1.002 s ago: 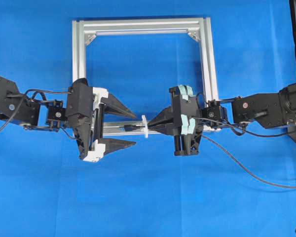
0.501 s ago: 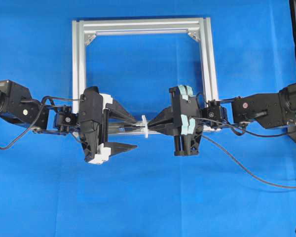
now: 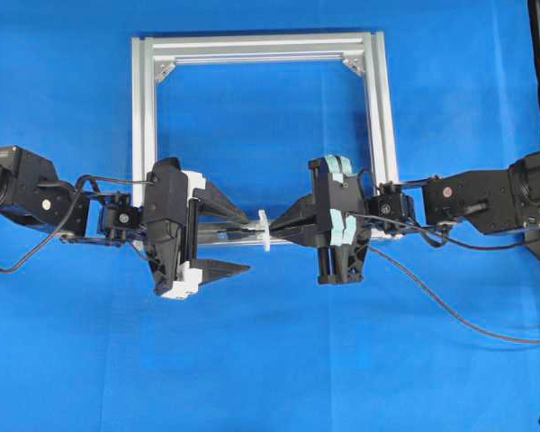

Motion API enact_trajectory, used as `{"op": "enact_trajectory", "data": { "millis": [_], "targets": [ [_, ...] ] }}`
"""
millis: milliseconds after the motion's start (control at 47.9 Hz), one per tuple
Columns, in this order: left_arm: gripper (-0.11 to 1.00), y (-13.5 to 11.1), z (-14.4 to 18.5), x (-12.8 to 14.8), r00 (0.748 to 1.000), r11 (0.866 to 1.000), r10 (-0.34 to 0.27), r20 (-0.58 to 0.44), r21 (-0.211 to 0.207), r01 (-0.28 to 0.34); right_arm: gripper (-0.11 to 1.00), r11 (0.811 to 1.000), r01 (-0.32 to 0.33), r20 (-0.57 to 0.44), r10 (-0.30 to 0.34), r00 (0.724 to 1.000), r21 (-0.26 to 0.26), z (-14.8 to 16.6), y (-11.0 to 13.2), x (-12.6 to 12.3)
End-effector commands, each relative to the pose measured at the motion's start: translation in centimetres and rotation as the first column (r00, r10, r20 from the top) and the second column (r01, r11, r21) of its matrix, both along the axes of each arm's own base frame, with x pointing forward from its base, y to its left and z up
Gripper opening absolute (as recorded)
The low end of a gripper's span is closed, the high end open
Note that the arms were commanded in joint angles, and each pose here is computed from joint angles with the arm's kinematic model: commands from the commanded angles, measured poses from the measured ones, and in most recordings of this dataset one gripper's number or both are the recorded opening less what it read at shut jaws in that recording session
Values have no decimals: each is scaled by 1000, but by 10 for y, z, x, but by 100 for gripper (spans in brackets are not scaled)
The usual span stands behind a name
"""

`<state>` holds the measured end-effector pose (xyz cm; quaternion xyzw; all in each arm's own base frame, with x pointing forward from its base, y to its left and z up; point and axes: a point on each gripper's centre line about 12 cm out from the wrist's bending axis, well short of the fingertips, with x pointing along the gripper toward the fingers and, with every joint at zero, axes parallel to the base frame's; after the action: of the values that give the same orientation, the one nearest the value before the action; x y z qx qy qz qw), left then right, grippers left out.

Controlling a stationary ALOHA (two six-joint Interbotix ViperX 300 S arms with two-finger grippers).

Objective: Insert the wire through the string loop located in the center.
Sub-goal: 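Close the left gripper on the USB plug beyond the loop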

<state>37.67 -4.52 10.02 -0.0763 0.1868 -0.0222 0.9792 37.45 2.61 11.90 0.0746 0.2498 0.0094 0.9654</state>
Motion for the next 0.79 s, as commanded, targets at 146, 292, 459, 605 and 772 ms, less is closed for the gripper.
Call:
{"op": "enact_trajectory", "data": {
  "millis": [146,292,459,605,772],
  "targets": [
    [88,-1,9,5,999,1000,-1,32,-5,1,-2,1000,-3,45,3,999,1,12,1,6],
    [88,-1,10,5,999,1000,-1,35,-6,1,-2,1000,-3,41,3,999,1,11,1,6],
    [88,-1,10,5,999,1000,-1,33,-6,1,-2,1000,-3,43,3,999,1,11,1,6],
    [85,-2,10,5,999,1000,-2,35,-6,2,-2,1000,-3,43,3,999,1,11,1,6],
    [69,-4,10,5,999,1000,-7,33,-4,8,-2,1000,-3,41,3,999,1,11,1,6]
  ]
}}
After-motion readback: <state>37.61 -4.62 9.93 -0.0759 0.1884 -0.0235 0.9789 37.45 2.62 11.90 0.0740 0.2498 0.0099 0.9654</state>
